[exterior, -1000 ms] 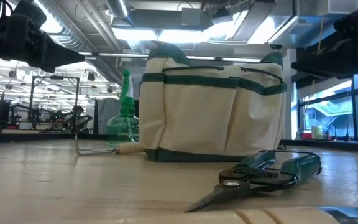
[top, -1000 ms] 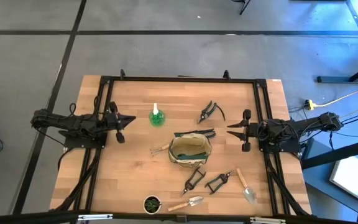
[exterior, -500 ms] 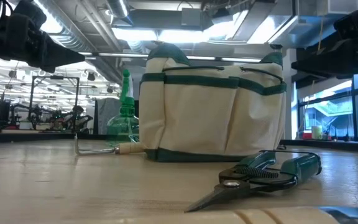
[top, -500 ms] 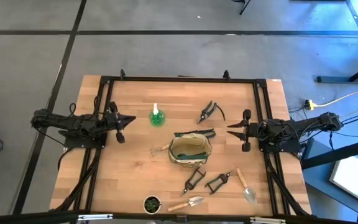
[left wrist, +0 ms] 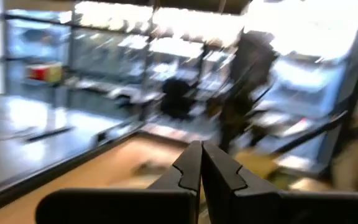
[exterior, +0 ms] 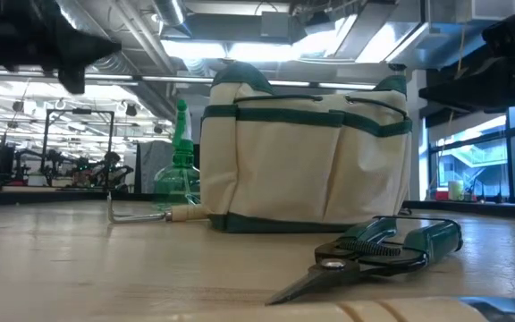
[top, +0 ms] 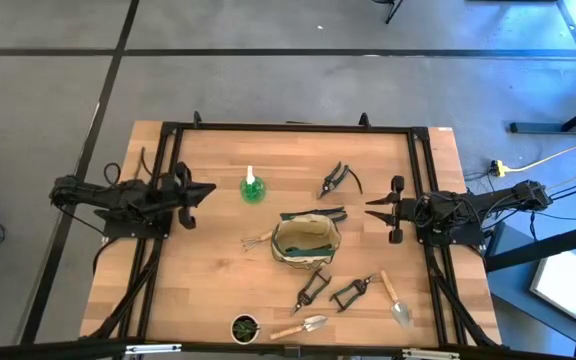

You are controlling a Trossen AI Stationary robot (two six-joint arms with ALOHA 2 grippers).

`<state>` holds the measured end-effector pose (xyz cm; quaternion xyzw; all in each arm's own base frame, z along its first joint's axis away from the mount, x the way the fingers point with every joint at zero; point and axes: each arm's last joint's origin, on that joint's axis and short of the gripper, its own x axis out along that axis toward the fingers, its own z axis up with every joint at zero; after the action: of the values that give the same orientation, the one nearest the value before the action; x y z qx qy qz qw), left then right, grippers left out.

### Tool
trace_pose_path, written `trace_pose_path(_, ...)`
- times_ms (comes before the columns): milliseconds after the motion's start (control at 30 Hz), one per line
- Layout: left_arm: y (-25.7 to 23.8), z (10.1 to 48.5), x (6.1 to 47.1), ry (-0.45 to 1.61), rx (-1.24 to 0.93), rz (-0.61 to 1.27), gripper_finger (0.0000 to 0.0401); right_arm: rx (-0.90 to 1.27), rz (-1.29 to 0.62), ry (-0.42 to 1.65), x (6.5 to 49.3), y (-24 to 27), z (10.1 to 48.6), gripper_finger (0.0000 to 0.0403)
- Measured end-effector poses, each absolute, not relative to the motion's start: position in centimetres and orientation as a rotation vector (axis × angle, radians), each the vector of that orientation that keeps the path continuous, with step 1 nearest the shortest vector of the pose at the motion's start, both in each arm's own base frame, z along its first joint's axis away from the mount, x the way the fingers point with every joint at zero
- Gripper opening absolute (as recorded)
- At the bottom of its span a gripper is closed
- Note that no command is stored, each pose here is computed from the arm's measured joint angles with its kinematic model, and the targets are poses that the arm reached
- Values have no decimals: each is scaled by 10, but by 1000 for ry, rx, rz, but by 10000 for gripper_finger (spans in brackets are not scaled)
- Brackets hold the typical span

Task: Pick & Place Garden tools in Gardening bag
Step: Put the right green pruning shears into the green gardening bag

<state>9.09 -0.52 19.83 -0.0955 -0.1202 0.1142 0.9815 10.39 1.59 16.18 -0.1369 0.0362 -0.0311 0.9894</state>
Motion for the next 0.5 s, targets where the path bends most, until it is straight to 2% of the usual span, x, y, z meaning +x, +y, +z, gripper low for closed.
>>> trace_pose_path(100, -10, 207, 91, -319, -181, 49, 6, -395, -67, 31, 104, 16, 166, 106)
trace_pose_path(233, -17, 221, 92, -455, -51, -145, 6, -388, -76, -15, 104, 16, 171, 106)
trace_pose_path(400, -20, 244, 89, -755, 117, -226, 6, -387, -99, -168, 102, 16, 186, 106)
trace_pose_path(500, -22, 252, 88, -875, 161, -274, 6, -379, -67, -371, 97, 17, 204, 106)
